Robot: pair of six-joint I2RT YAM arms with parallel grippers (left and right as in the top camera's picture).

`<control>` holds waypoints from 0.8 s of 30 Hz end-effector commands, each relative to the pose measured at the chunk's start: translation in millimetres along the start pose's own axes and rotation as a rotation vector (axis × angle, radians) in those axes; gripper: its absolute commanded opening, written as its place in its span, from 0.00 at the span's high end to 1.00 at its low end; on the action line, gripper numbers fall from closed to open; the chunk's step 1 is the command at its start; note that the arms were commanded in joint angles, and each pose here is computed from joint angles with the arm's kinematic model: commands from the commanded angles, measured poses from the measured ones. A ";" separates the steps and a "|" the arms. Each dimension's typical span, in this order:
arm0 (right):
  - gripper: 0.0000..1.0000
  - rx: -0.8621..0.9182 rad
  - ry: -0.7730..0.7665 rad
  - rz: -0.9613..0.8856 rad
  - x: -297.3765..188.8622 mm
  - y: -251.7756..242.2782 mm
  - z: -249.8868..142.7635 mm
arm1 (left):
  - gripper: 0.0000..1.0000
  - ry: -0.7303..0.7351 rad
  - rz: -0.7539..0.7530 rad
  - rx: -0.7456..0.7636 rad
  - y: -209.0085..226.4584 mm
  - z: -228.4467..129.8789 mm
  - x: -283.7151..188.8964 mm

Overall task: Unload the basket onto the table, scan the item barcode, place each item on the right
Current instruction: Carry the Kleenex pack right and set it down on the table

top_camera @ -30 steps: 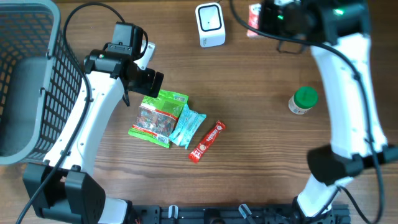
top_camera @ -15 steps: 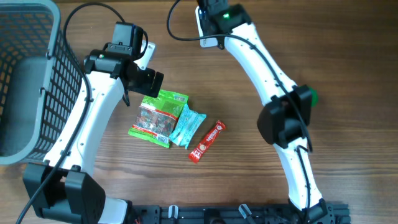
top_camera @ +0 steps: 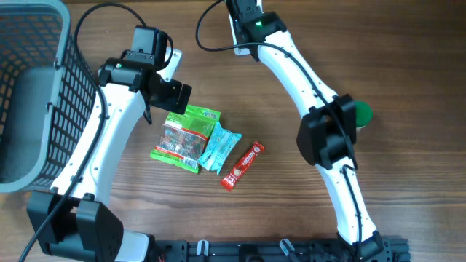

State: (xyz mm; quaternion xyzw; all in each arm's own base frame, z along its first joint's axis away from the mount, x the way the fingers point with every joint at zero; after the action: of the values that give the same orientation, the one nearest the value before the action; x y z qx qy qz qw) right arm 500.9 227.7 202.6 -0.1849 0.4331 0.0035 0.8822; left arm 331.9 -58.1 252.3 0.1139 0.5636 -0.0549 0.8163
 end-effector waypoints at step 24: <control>0.85 0.188 0.752 0.017 -37.3 -89.2 -197.3 | 0.00 -0.016 0.009 0.009 0.3 2.5 -3.9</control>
State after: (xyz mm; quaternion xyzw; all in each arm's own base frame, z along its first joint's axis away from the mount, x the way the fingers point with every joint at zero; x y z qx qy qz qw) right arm 355.9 89.8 181.2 -0.0867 0.7074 -0.0899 0.6957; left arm 332.0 -58.1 252.4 0.1139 0.5631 -0.0547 0.8167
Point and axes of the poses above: each gripper's point midway between its finger pads, its own x axis out along the fingers, its own y axis along the line the jaws close on, z = x × y, the point moved 10 cm from there along -x, back along the fingers, and after that the axes turned 4 degrees about -x, right-handed, at the moved point
